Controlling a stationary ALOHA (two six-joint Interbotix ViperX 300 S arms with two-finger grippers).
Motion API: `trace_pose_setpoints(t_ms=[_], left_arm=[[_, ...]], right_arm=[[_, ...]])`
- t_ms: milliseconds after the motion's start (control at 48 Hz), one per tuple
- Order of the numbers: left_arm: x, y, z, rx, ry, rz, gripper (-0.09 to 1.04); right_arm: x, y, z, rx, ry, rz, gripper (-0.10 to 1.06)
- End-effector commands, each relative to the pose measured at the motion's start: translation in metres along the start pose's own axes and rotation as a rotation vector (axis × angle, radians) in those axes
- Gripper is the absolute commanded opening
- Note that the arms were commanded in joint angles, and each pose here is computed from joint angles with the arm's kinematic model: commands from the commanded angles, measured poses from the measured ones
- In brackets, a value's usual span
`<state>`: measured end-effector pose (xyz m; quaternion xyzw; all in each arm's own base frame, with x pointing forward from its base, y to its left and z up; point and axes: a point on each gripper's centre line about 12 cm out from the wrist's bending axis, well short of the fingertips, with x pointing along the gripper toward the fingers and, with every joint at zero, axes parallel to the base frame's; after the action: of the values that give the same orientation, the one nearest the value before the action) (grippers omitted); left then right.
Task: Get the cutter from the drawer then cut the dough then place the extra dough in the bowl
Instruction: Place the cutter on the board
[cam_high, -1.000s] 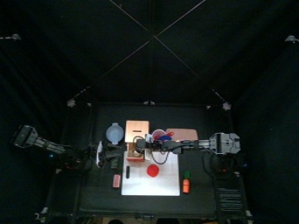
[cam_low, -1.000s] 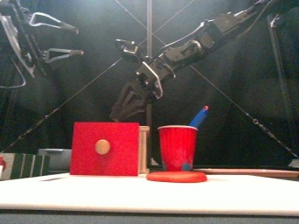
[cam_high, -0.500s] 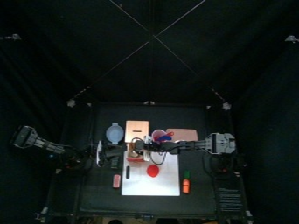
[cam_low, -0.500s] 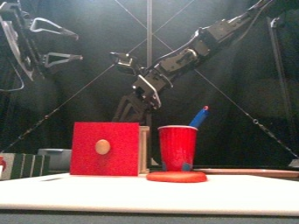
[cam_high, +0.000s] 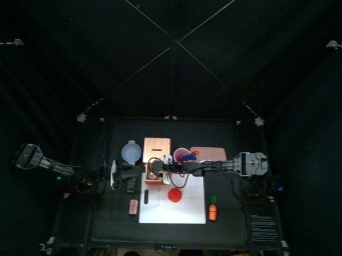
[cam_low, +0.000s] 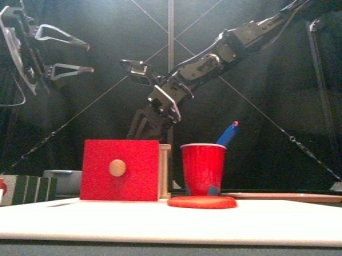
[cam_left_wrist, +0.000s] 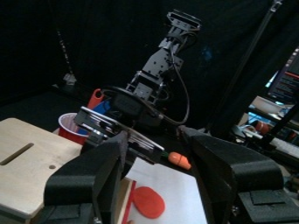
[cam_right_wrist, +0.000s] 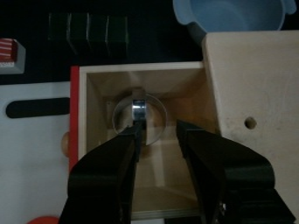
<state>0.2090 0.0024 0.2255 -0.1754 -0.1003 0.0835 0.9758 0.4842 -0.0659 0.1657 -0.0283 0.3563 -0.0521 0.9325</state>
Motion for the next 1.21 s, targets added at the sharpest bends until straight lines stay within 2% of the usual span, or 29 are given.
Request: trace_pose_setpoints(t_ms=[21, 396, 729, 917, 1042, 1208], left_arm=[[0.002, 0.0, 0.002, -0.005, -0.006, 0.007, 0.86], [0.0, 0.005, -0.003, -0.02, 0.021, 0.037, 0.86], [-0.001, 0.007, -0.005, -0.025, 0.038, 0.048, 0.86], [-0.001, 0.008, -0.007, -0.033, 0.05, 0.058, 0.86], [-0.001, 0.008, -0.007, -0.034, 0.05, 0.061, 0.86], [-0.001, 0.008, -0.007, -0.034, 0.05, 0.061, 0.86]], right_arm=[[-0.022, -0.001, 0.033, -0.005, -0.091, -0.004, 0.75], [-0.009, 0.004, 0.037, -0.005, -0.07, 0.003, 0.75], [0.003, 0.009, 0.028, 0.0, -0.02, 0.013, 0.75], [0.006, 0.009, 0.028, -0.013, -0.017, 0.013, 0.74], [0.009, 0.007, 0.026, -0.012, -0.011, 0.009, 0.67], [0.009, 0.006, 0.028, -0.012, -0.015, 0.008, 0.47]])
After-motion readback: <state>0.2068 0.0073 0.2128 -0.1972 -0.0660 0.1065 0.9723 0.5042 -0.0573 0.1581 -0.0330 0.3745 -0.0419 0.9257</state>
